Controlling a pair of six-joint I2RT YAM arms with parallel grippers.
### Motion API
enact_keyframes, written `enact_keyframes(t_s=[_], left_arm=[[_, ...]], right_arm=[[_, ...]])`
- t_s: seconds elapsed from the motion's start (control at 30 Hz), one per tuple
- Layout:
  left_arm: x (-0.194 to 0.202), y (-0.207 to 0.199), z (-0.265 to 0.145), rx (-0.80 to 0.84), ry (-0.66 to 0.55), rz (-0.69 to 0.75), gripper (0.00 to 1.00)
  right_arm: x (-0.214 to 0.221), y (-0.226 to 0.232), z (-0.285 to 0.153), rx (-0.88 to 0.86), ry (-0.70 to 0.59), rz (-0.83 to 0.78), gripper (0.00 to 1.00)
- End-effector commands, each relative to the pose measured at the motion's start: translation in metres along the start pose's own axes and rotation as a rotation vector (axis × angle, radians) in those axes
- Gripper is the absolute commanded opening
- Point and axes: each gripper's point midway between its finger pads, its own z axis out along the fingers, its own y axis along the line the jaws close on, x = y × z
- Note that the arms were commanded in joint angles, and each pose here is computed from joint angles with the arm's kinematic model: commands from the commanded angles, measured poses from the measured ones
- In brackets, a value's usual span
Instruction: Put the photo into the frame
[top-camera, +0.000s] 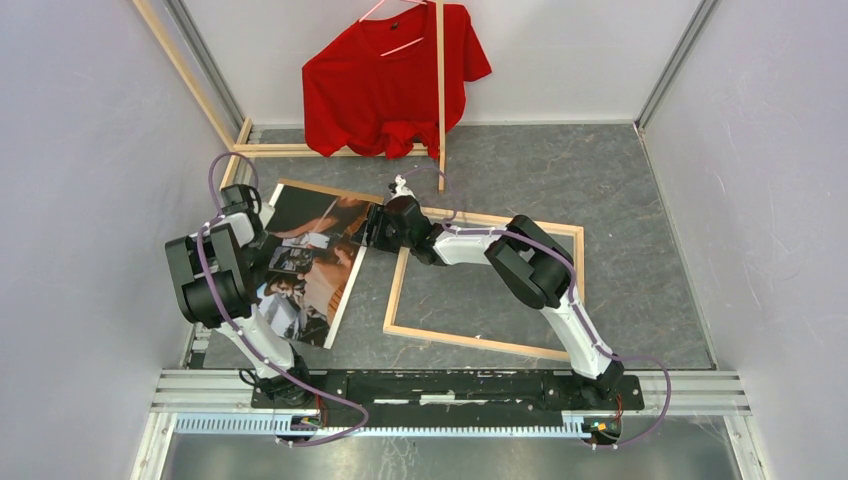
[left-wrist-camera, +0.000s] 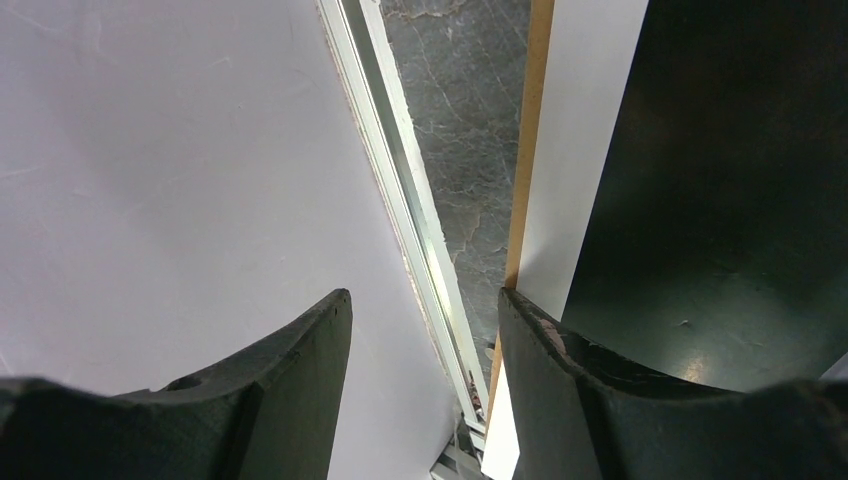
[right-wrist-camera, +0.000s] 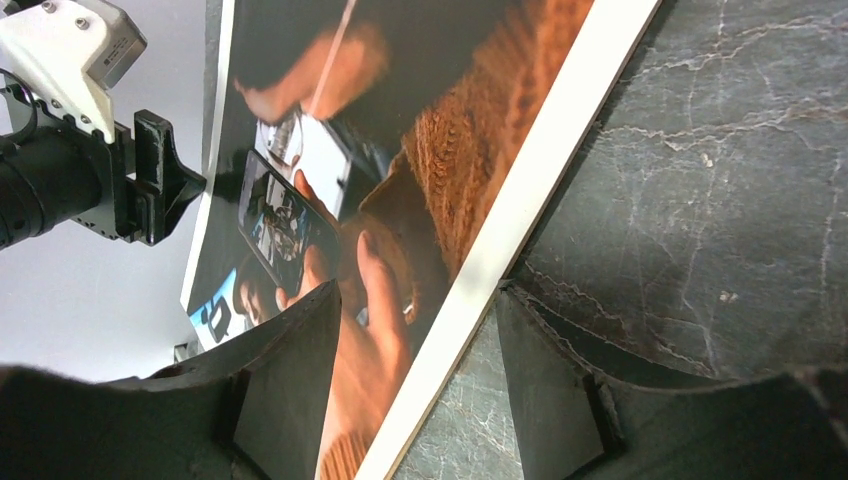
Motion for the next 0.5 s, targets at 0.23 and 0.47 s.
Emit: enact_keyframes(t_s=[0.23,0.47], left_arm=[[0.009,-0.081,0.027,0.266,-0.020,0.038,0.64],[0.009,-0.080,0.028,0.261,-0.017,0.048,0.63]], right_arm=[[-0.037,0.068,-0.017,-0.157,-0.104,-0.057,0.64],[-0.044,0.085,-0.027,-0.228,-0.123,-0.054,0.63]])
